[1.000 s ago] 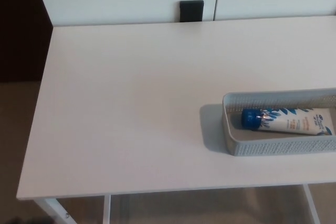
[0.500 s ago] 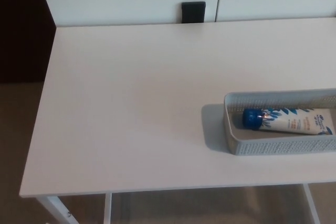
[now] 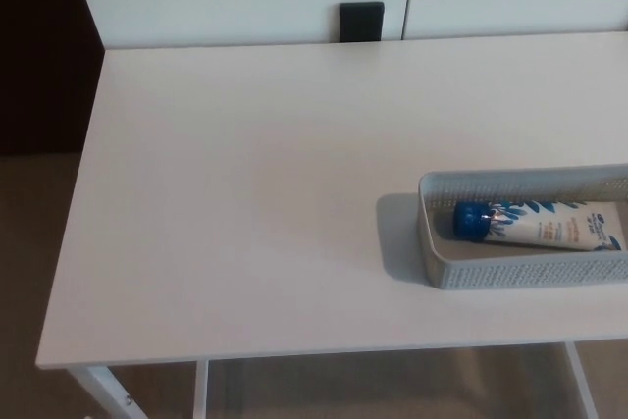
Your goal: The robot walks towards a table in front, picks a shampoo with left hand and puts it in a small grey container
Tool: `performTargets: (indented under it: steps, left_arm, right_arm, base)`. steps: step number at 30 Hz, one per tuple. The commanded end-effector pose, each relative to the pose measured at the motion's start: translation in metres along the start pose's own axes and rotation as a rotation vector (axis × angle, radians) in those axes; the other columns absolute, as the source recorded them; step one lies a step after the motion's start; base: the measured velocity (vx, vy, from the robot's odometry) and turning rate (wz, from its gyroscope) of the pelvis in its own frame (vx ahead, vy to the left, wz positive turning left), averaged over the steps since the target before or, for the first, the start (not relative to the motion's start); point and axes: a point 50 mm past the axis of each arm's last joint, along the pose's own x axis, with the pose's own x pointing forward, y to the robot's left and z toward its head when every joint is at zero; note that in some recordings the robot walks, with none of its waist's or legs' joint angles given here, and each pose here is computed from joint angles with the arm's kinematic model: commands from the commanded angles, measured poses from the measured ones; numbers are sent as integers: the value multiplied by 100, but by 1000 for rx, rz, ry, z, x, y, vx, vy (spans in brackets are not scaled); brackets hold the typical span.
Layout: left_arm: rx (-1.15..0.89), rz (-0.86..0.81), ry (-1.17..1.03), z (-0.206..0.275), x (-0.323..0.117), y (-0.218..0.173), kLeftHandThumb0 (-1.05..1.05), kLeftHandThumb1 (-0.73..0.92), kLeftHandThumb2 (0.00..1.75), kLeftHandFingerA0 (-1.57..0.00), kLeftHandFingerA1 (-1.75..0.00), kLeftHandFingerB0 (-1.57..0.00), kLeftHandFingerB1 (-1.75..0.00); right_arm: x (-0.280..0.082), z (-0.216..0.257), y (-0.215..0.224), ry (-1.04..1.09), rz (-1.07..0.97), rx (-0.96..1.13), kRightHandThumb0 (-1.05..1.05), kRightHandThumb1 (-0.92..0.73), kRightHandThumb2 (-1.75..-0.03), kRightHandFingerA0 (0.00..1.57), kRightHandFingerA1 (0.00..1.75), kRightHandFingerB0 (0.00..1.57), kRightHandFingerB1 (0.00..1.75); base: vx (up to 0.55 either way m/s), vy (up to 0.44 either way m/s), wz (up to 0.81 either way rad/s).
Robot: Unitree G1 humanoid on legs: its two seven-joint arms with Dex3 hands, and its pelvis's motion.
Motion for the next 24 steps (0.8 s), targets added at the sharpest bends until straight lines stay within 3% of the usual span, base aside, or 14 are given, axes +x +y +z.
performTargets:
  steps: [1,3,4,10,18,19,20,22,23,24]
  left_arm:
    - [-374,354,-42,9,33,-4,-18,52,56,-86,-116,-32,-33]
    - [-253,353,-9,2,31,-9,-20,51,55,-82,-113,-33,-33]
    - [-226,357,11,-1,31,-10,-19,51,55,-82,-100,-37,-33]
    - [25,346,85,-5,27,-5,-25,51,55,-82,-108,-37,-34]
    - [118,352,84,5,28,2,-27,50,56,-89,-110,-37,-34]
    - [111,352,81,5,28,3,-17,33,85,-93,-104,-21,-52]
    - [102,354,77,6,28,3,-26,50,55,-88,-118,-36,-33]
    - [107,361,71,6,28,3,-26,49,55,-89,-117,-38,-34]
    - [110,364,70,7,28,4,-17,31,84,-93,-103,-24,-53]
    - [110,364,70,7,28,4,-17,31,84,-93,-103,-24,-53]
  right_arm:
    - [-3,0,-22,9,-83,32,-30,-63,-58,76,57,57,45]
    - [-3,-3,-22,12,-82,33,-30,-64,-59,77,56,57,45]
    - [-4,-3,-23,11,-81,31,-30,-64,-59,78,56,57,45]
    - [-3,2,-25,-15,-78,20,-32,-63,-58,79,57,57,45]
    - [0,15,-33,-23,-112,84,-33,-61,-58,77,53,58,45]
    - [0,16,-33,-21,-114,102,-30,-63,-58,73,52,58,45]
    - [1,17,-34,-18,-115,121,-31,-63,-58,73,51,58,45]
    - [0,18,-34,-23,-119,92,-31,-62,-58,73,52,58,45]
    - [1,19,-35,-26,-121,87,-31,-63,-58,71,52,57,45]
    - [1,19,-35,-26,-121,87,-31,-63,-58,71,52,57,45]
  base:
    - [0,0,0]
    - [0,0,0]
    - [0,0,0]
    - [0,0,0]
    - [0,0,0]
    - [0,0,0]
    - [0,0,0]
    - [0,0,0]
    - [0,0,0]
    - [0,0,0]
